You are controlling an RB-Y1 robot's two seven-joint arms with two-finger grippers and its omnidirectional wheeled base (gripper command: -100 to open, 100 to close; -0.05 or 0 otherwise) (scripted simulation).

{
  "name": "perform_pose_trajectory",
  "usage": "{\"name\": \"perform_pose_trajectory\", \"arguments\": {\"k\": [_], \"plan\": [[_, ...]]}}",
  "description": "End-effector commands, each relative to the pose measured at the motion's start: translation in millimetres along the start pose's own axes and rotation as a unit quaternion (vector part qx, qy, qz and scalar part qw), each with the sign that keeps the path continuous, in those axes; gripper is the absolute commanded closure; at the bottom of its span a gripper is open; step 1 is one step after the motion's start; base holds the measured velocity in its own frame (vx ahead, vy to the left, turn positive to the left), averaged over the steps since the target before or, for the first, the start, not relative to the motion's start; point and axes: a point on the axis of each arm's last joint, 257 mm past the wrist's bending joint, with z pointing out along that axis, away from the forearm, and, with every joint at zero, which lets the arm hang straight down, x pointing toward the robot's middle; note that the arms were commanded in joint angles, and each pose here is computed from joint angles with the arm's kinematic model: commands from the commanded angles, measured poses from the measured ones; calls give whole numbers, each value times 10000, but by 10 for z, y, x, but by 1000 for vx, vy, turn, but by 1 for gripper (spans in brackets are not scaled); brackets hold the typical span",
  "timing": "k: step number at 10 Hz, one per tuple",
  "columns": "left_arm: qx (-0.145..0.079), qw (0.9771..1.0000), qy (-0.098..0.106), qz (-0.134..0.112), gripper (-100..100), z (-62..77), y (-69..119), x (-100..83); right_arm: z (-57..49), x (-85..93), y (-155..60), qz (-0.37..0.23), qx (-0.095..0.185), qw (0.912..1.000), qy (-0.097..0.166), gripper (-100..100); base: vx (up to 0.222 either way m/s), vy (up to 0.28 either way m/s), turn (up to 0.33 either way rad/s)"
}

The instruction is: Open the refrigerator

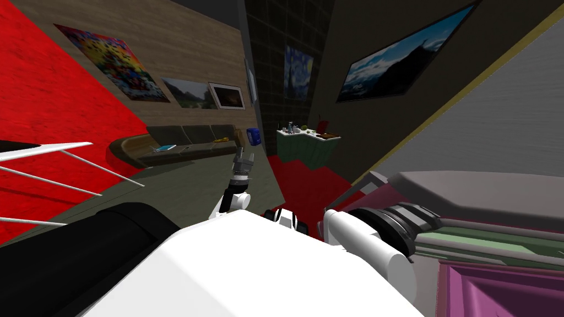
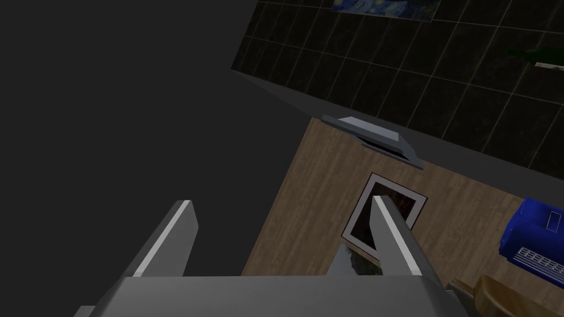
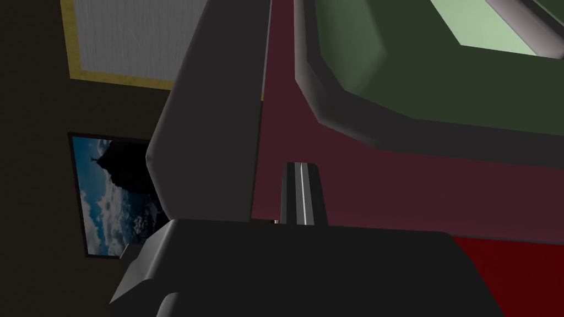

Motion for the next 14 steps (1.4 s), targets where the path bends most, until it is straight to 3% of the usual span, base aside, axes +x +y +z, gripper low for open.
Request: {"name": "perform_pose_trajectory", "arguments": {"k": [1,2,3,7,14], "plan": [[-1,10000,0,0,0,0,0,0,35,76,0,-43,-25,9998,170,100,249,116,-12],[0,10000,0,0,0,0,0,0,28,65,-5,-34,-21,9999,149,100,102,53,-2],[1,10000,1,0,0,1,-1,0,70,1,-5,-270,205,9994,112,-100,39,7,-31],[1,10000,1,0,0,1,0,0,181,-118,-7,-606,740,9954,38,-100,28,-12,-46],[1,10000,1,0,0,1,0,0,305,-220,45,-579,1154,9916,-59,-100,47,-2,-56]]}}
